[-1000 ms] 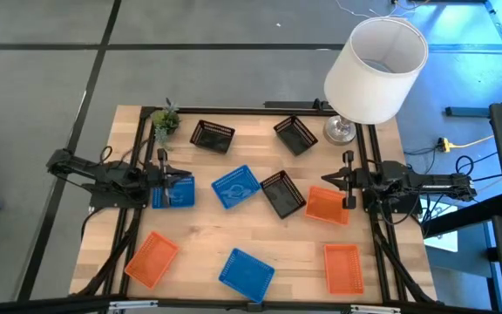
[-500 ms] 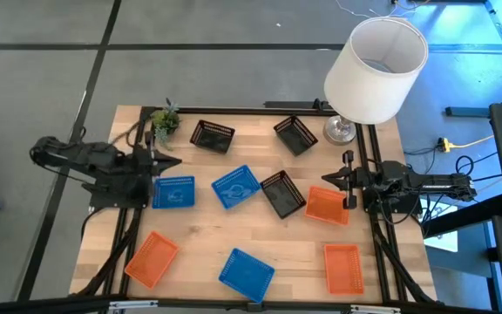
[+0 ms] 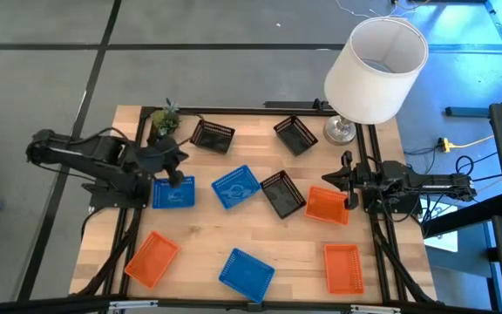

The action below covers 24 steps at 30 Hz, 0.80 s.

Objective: Stack baskets by color
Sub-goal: Stack the bottom black bin on the top left black bin

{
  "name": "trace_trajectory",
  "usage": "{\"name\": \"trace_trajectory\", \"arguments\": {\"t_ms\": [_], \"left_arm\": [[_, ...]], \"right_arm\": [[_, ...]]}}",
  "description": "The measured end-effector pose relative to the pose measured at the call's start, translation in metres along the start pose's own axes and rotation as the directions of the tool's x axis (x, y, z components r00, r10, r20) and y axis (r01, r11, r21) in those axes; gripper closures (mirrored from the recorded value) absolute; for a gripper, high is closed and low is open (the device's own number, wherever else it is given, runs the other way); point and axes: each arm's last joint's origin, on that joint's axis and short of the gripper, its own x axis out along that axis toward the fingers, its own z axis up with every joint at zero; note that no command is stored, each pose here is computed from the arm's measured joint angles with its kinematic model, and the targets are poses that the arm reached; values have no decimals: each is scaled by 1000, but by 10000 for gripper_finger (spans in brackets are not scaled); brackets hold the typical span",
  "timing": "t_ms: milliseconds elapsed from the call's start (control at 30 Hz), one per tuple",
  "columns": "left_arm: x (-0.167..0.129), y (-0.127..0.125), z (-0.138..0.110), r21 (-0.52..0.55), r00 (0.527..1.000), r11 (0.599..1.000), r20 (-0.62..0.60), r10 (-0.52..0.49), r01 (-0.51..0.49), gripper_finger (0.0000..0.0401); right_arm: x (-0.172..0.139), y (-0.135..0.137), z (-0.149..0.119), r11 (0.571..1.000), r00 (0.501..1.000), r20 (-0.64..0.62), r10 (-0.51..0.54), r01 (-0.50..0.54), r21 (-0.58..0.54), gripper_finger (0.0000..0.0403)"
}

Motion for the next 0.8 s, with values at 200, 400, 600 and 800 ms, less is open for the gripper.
{"name": "trace_trajectory", "arguments": {"t_ms": [200, 400, 600, 800], "left_arm": [[10, -5, 1, 15, 998, 998, -9, 61, -61, 401], [14, -4, 4, 11, 995, 995, 8, 100, -100, 401], [15, -6, 3, -49, 998, 997, -14, 61, -62, 399], [18, -5, 3, -223, 993, 974, -92, -69, 47, 362]], "right_arm": [[0, 1, 0, 1000, 1000, -5, 27, -27, -2, 391], [0, 1, 0, 1000, 1000, -6, 27, -27, -4, 391], [0, 1, -1, 1000, 1000, -14, 26, -26, -6, 391], [0, 1, -1, 1000, 1000, -14, 27, -27, -5, 391]]}}
